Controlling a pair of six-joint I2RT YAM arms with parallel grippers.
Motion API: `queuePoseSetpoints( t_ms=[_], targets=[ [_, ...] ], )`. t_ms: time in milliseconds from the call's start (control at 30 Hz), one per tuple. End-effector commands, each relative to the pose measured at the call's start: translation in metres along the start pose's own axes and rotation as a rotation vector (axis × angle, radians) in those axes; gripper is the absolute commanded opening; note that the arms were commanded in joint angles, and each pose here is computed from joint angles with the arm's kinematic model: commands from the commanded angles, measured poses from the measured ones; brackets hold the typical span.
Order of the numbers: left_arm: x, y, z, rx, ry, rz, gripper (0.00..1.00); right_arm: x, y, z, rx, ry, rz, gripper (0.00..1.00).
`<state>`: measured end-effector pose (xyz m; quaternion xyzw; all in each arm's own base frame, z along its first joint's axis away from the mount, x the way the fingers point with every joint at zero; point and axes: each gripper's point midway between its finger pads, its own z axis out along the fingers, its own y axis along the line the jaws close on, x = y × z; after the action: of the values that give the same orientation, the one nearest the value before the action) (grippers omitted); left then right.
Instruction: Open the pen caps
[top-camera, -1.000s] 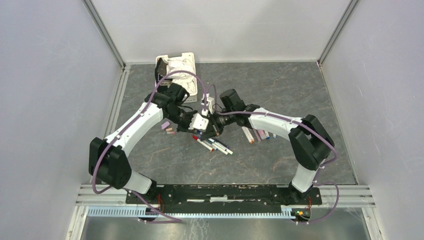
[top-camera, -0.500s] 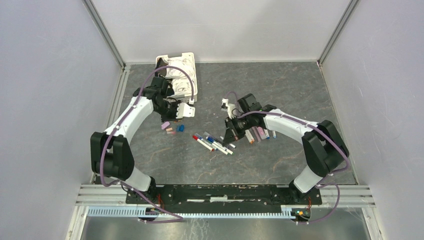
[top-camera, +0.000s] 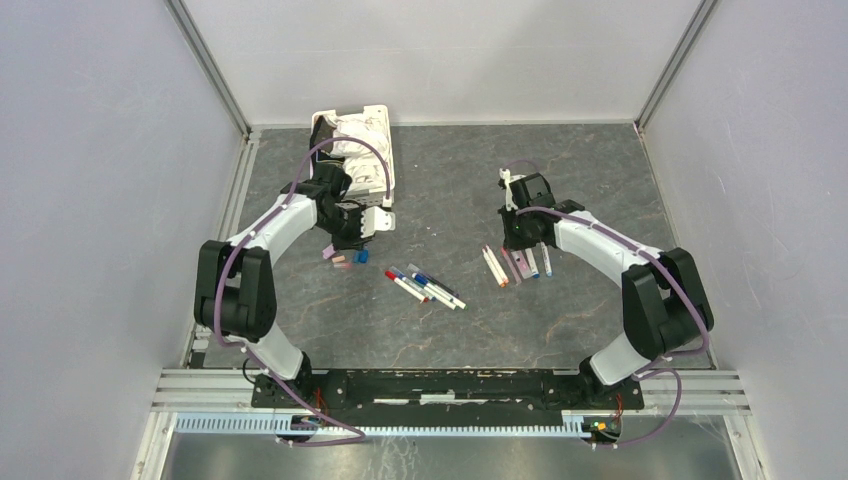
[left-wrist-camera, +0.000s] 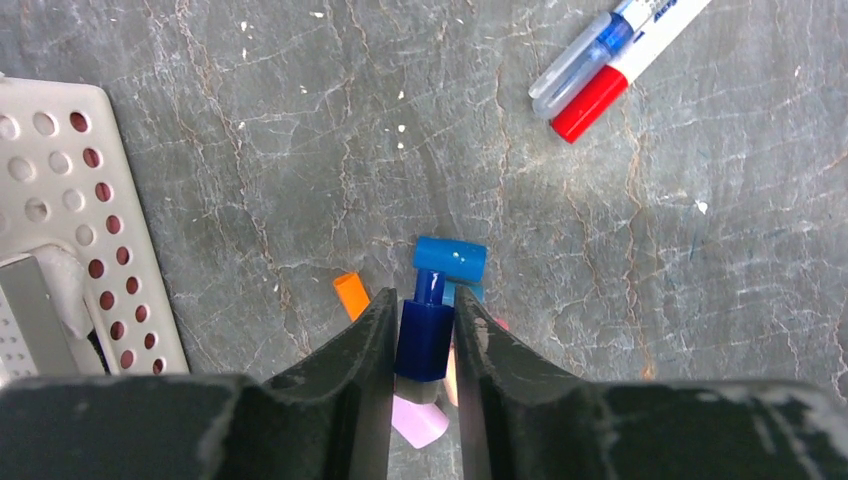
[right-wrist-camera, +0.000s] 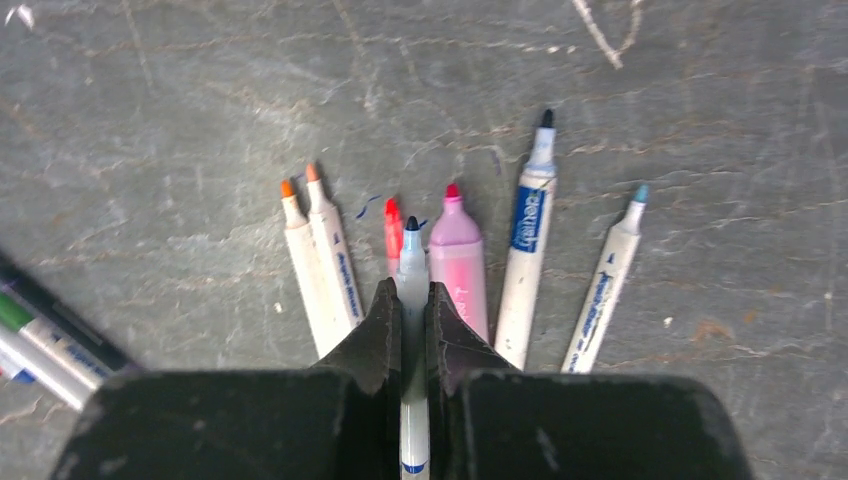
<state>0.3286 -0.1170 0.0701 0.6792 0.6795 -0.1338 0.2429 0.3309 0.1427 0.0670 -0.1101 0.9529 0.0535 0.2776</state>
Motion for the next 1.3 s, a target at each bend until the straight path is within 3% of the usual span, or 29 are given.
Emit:
queuePoseSetpoints(
  t_ms=[0,233,400,533,567,600,833,1067,1267],
  targets=[
    [-0.010,0.003,0.004,-0.012,-0.053,-0.037,0.39,-0.009,-0.021,0.007,0.134,-0.049,0.031,0.00],
    [-0.022,0.001,-0.006,-0.007,-0.093,-0.037,0.51,0.005,-0.025,0.019,0.152,-0.014,0.018,0.00],
    [-0.043,0.005,-0.026,-0.024,-0.141,-0.045,0.59,0.014,-0.019,0.025,0.123,0.000,0.019,0.05],
    [-0.066,0.015,-0.054,-0.082,-0.182,-0.054,0.87,0.016,-0.016,0.026,0.123,0.004,0.004,0.14],
    [-0.072,0.018,-0.064,-0.102,-0.192,-0.057,0.98,0.017,-0.016,0.026,0.125,0.005,0.001,0.17],
    [-0.078,0.022,-0.072,-0.118,-0.202,-0.053,1.00,0.017,-0.017,0.026,0.129,0.005,-0.001,0.19],
    [-0.112,0.044,-0.141,-0.300,-0.229,-0.070,1.00,0.016,-0.014,0.022,0.120,-0.005,-0.012,0.29],
    [-0.124,0.076,-0.185,-0.578,-0.315,-0.215,1.00,0.004,-0.006,0.008,0.123,-0.055,-0.038,0.29],
    [-0.133,0.065,-0.184,-0.525,-0.369,-0.249,1.00,-0.010,0.035,-0.010,0.070,-0.113,-0.139,0.29]
  ],
)
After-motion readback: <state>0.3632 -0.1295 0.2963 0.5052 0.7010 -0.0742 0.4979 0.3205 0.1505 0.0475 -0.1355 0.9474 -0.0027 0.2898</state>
